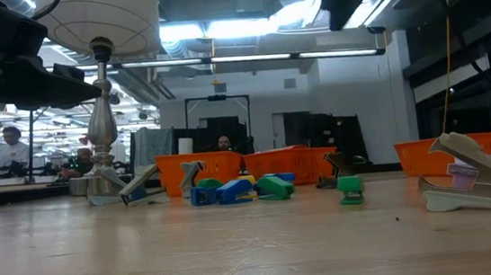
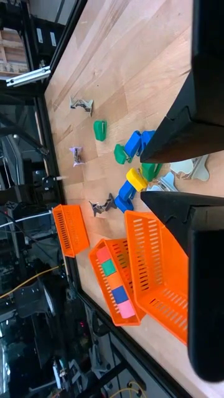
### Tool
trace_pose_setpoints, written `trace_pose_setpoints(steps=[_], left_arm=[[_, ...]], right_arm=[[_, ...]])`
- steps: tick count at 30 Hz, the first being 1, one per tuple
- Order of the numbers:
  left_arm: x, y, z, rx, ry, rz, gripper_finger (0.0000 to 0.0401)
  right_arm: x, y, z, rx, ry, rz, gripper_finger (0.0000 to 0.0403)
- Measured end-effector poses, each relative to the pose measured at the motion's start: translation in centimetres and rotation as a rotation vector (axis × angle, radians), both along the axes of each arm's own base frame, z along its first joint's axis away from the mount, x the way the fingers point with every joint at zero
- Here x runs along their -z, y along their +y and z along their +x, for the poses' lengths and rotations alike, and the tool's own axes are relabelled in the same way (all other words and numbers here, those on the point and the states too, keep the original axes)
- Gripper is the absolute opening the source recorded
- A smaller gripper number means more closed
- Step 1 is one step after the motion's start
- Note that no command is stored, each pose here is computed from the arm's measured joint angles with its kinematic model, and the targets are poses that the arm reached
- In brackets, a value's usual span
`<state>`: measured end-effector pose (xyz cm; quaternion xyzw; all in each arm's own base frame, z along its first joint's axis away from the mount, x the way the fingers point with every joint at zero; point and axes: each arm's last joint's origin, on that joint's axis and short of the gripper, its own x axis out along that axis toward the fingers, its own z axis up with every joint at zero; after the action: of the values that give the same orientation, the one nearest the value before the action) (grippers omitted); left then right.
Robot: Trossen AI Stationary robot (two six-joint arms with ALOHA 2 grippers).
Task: Pick and place Stapler, Stapler remover, tape
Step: Put the violet staple remover into the right orange bin
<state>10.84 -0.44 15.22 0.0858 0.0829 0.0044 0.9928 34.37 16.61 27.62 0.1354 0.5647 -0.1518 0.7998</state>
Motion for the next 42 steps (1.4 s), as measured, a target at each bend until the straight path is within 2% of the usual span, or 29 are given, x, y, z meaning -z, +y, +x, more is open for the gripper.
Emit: trace_pose_setpoints(steps=[6,10,12,16,18,22,26,31,37,42], left_arm=[[0.0,0.0,0.0,0.000,0.000,0.000,0.0078],[0.0,0.0,0.0,0.000,0.000,0.000,0.0079],[0.0,0.0,0.0,0.000,-0.001,0.000,0.0078],[0.0,0.0,0.0,0.000,0.000,0.000,0.0078],[0.0,0.0,0.0,0.000,0.000,0.000,0.0079],[0.0,0.0,0.0,0.000,0.000,0.000,0.0078],[0.0,0.0,0.0,0.000,0.000,0.000,0.0077],[0.0,0.0,0.0,0.000,0.000,0.000,0.0079],[0.0,0.0,0.0,0.000,0.000,0.000,0.0077],[0.0,0.0,0.0,0.000,0.000,0.000,0.0079]], right_arm=[[0.0,0.2,0.2,-0.046,-0.013,0.015,0.0180],[1.1,0.2,0.0,0.005,0.094,0.027,0.0180],[1.8,0.0,-0.7,0.081,0.199,0.020,0.0180],[3.1,-0.7,-2.4,0.314,0.444,-0.069,0.0180],[3.6,-0.8,-2.5,0.348,0.498,-0.082,0.0180],[3.9,-0.7,-1.8,0.268,0.488,-0.010,0.0180],[3.9,-1.5,-1.6,0.307,0.535,0.035,0.0180],[4.2,-1.8,-2.1,0.304,0.584,0.002,0.0180],[7.2,-2.4,-2.8,0.210,0.686,0.059,0.0180],[10.0,-3.1,-4.2,0.153,0.768,0.033,0.0180]])
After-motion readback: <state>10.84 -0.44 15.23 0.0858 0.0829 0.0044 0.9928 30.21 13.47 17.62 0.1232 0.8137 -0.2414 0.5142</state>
